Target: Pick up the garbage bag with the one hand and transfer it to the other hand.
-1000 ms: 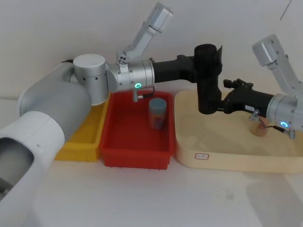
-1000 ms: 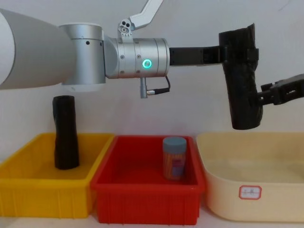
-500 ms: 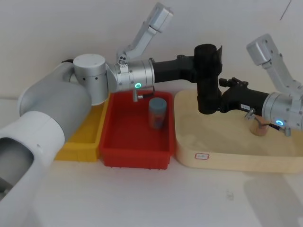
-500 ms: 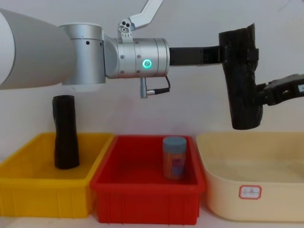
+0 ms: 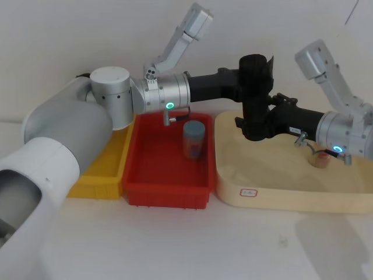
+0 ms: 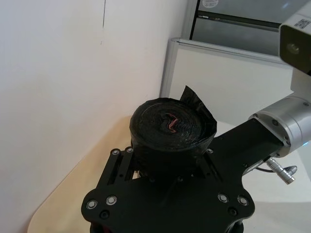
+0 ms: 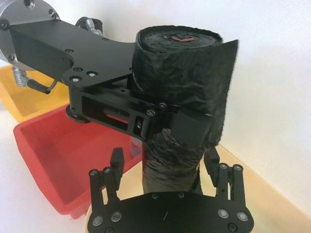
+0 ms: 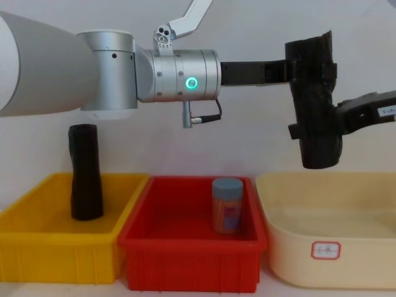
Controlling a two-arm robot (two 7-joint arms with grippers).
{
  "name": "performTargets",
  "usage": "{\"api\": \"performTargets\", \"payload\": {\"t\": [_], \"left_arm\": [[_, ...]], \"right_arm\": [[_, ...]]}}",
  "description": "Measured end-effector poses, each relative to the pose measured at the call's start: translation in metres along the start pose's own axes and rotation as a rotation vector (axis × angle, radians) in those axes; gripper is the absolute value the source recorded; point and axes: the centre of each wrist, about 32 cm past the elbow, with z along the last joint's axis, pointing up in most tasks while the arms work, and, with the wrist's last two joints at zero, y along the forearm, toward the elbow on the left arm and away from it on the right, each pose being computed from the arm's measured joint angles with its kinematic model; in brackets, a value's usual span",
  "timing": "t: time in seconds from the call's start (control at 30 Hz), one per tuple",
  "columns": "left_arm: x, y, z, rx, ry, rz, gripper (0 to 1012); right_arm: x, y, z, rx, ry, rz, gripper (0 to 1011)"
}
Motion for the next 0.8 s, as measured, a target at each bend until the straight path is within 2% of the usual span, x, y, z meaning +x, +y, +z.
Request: {"api": "performTargets", "payload": {"t": [0.7, 0.8], "left_arm": [[0.0, 0.0, 0.0, 0.0, 0.0, 0.0, 437], [0.0, 0.0, 0.0, 0.0, 0.0, 0.001, 437]], "right_arm": [[0.005, 0.02, 0.0, -0.018, 0.011, 0.023, 1000], [0.005, 0.021, 0.0, -0.019, 0.012, 0.024, 951]]}}
